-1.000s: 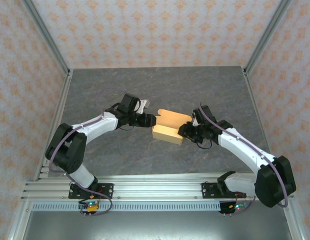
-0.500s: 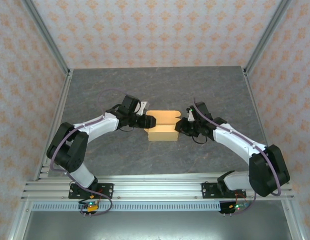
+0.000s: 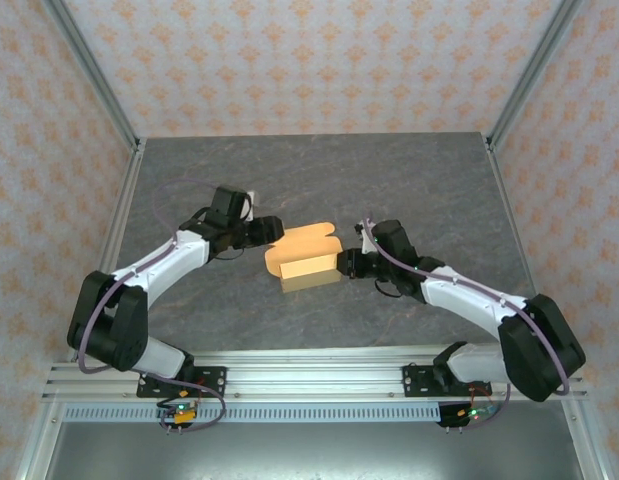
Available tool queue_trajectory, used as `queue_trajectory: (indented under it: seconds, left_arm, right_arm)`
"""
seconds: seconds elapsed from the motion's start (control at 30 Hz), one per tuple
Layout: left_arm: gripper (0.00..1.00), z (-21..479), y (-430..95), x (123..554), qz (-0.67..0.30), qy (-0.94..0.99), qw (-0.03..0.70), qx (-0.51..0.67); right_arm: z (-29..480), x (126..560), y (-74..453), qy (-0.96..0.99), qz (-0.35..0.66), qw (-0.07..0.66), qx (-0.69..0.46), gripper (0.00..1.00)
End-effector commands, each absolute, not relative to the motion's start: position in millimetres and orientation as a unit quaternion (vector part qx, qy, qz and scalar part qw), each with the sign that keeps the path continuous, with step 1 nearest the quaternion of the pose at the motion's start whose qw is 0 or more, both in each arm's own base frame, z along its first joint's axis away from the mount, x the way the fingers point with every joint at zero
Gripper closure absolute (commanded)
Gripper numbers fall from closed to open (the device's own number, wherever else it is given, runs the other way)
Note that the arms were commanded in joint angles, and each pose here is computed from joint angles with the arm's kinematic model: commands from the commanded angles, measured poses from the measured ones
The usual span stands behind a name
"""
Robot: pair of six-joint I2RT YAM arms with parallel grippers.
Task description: Fold the paper box
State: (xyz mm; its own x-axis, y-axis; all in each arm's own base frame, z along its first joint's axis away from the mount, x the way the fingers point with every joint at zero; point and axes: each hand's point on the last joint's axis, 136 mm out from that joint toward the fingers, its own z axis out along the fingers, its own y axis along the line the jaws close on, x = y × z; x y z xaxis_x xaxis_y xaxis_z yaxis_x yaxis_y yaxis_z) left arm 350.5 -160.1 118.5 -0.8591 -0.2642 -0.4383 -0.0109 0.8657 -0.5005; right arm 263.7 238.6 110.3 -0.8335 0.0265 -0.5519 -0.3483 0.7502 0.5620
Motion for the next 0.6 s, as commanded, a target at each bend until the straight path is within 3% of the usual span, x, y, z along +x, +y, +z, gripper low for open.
queue_trajectory:
  seconds: [0.0, 0.27, 0.57]
  left_arm:
    - [0.31, 97, -123, 329, -0.147, 0.957, 0.215, -0.124]
    - [0.41, 54, -132, 317, -0.175, 0.959, 0.163, -0.149]
    - [0.56, 50, -140, 347, -0.184, 0.953, 0.209, -0.121]
  right_arm:
    - [65, 245, 214, 0.927, 0.274, 0.238, -0.098, 0.75]
    - [64, 239, 213, 0.923, 0.282, 0.239, -0.105, 0.75]
    - [63, 236, 213, 0.921, 0.287, 0.239, -0.109, 0.75]
